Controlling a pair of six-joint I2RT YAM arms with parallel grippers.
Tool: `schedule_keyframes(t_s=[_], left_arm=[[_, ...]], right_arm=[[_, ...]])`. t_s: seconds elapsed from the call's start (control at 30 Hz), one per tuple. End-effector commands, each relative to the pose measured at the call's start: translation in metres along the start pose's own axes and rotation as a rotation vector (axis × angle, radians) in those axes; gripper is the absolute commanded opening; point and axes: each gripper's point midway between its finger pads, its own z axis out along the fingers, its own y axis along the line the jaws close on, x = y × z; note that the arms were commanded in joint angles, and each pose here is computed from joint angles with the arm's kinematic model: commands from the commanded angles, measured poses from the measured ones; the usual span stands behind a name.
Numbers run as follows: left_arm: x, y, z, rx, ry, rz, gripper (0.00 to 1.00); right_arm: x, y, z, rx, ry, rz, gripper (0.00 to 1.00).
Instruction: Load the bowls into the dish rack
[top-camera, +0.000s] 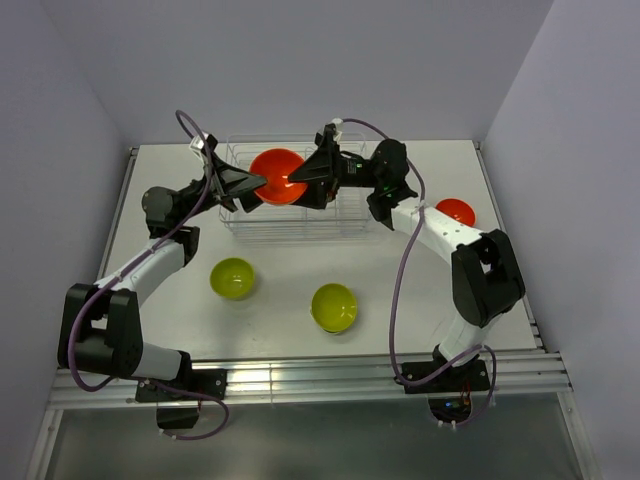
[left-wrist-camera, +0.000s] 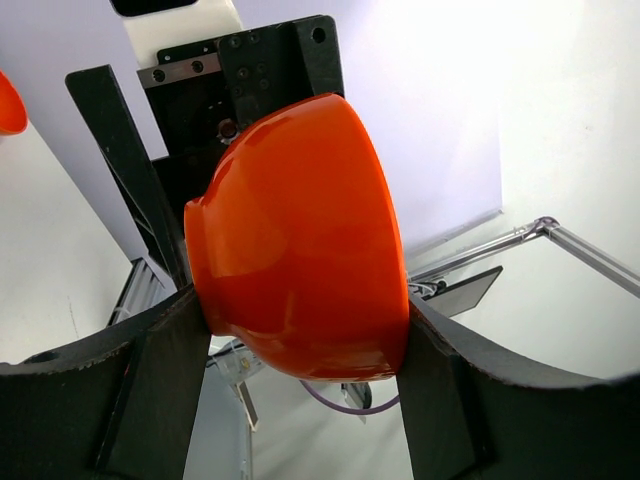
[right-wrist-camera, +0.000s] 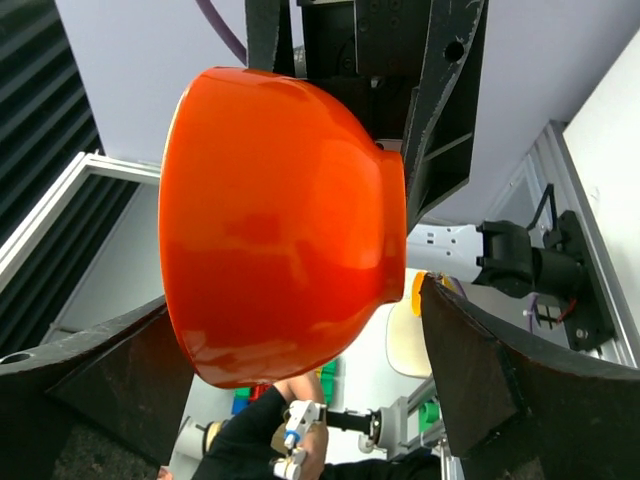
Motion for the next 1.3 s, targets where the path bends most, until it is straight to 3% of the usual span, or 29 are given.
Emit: schedule_keyframes(t_s=[0.0,0.27,0.77,1.27], left_arm=[[-0.004,-0.024,-0.002,0.065,-0.025,0.082,0.00],[-0.003,-0.023,-0.003,0.064,-0.028,0.072,0.00],[0.001,-0.025,-0.005,0.064,-0.024,0.068,0.00],[0.000,-0.023,-0.005,0.067,-0.029,0.069,0.00]], right_arm=[[0.003,0.021,0.001,-0.082,-0.005,-0.082,0.89],[0.000,0.021,0.001,-0.075,-0.024,-0.122,0.85],[-0.014,0.020,0.002,-0.063,-0.075,-0.155,0.90],[-0.019,0.022,-0.003,-0.077,-0.101,-0.143,0.75]])
